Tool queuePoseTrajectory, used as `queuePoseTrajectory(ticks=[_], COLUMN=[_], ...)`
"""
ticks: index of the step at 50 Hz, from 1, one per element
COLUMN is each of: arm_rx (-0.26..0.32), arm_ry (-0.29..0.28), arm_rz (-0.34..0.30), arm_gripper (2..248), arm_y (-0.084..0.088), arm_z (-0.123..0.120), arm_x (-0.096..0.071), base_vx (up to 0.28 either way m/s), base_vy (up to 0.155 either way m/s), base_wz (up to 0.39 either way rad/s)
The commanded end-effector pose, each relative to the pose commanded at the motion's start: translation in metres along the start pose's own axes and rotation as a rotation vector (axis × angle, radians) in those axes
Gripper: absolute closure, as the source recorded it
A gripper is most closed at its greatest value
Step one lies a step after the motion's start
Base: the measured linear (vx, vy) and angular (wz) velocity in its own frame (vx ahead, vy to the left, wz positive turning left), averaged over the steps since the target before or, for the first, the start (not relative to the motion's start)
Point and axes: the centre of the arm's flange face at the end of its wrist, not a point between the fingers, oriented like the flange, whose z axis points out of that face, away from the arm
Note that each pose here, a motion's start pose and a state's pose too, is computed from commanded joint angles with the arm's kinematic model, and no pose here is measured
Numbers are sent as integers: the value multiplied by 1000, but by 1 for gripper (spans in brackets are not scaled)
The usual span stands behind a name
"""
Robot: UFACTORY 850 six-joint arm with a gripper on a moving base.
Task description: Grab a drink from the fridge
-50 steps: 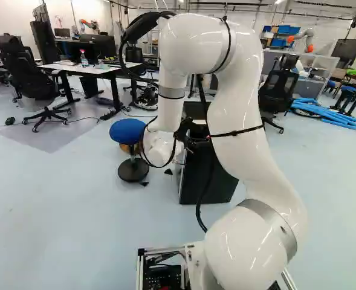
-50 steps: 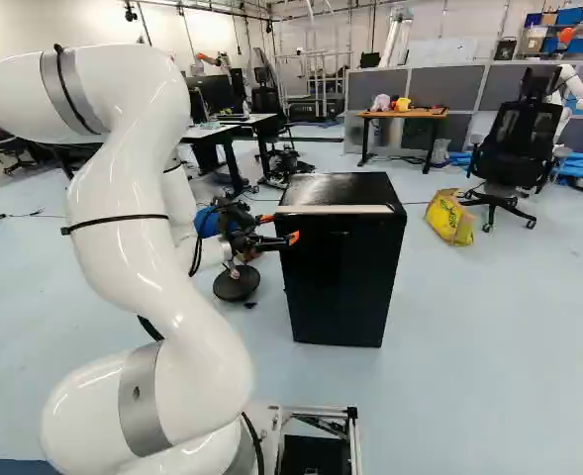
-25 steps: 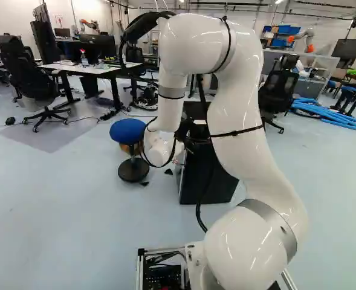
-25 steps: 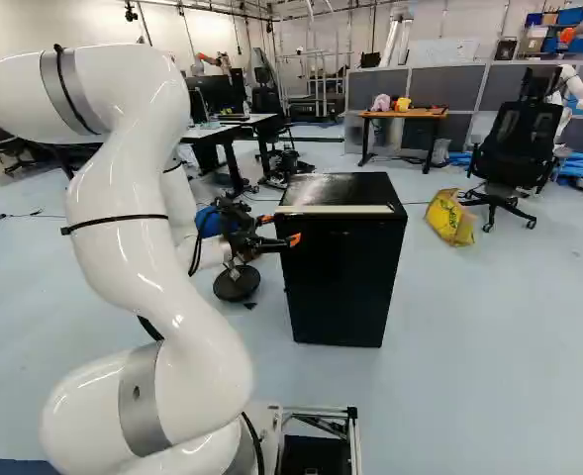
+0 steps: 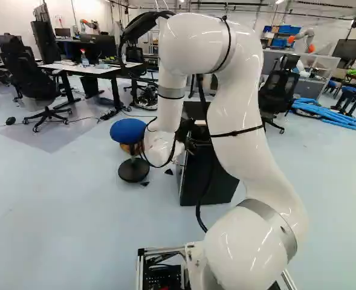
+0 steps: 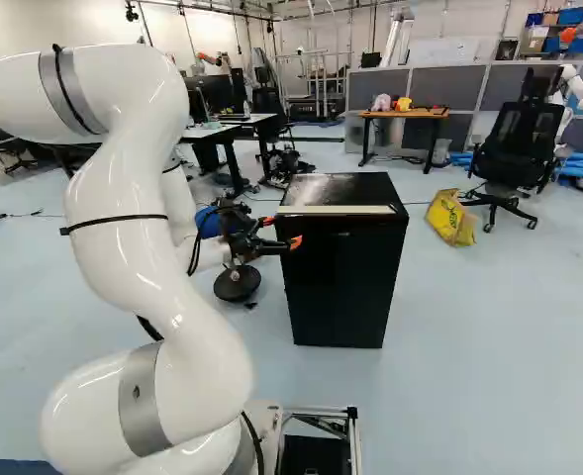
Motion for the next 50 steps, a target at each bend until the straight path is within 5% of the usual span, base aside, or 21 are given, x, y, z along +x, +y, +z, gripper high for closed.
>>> queuePoseTrajectory(ticks=[24,50], arm_rx=[26,-26], arm_ry=[-15,-8], arm_rz=[-46,-34], arm_gripper=[3,3], arm_y=[23,25], arm_z=[-37,-36], arm_x=[-2,-2], base_vx=[0,0], base_vy=[0,0], base_wz=[0,0])
